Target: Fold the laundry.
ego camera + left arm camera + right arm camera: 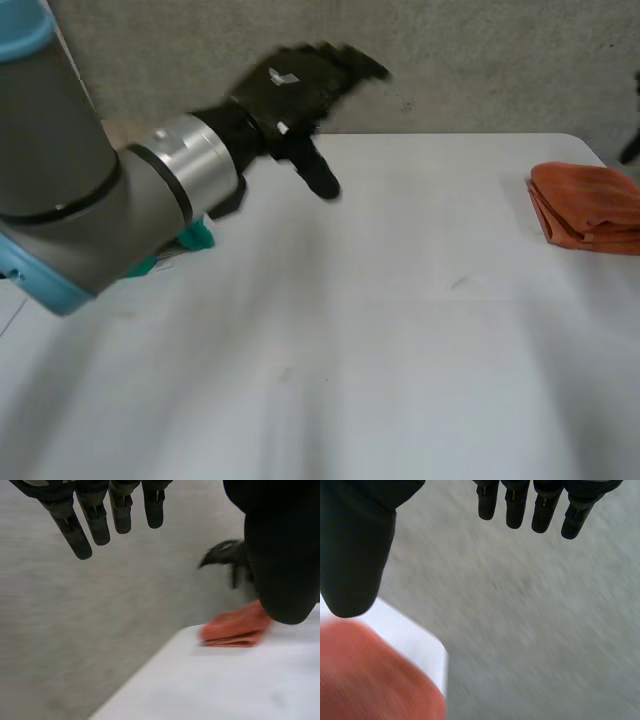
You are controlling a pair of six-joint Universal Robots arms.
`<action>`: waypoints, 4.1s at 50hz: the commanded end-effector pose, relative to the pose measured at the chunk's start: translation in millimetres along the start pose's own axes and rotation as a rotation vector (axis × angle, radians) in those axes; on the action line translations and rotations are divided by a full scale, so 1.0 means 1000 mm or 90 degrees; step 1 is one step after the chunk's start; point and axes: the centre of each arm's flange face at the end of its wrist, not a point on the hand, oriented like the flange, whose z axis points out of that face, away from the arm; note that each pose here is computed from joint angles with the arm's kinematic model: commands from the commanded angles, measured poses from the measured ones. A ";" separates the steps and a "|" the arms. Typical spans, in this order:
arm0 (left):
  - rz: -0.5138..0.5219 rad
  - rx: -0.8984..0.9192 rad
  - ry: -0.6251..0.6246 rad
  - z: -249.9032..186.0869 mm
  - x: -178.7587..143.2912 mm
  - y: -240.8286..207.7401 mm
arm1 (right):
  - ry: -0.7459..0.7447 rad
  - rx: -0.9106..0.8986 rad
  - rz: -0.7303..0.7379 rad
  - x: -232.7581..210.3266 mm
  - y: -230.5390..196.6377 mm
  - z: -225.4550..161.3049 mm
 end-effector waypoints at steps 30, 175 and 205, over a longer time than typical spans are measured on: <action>0.442 -0.144 -0.401 0.056 -0.234 0.196 | -0.360 -0.055 -0.029 -0.112 -0.035 -0.215; 0.040 -0.372 -0.298 -0.007 -0.140 0.222 | -0.464 -0.028 -0.009 -0.258 0.015 -0.113; 0.212 0.120 -0.401 0.028 -0.160 0.024 | -0.173 0.272 0.077 -0.180 -0.136 -0.065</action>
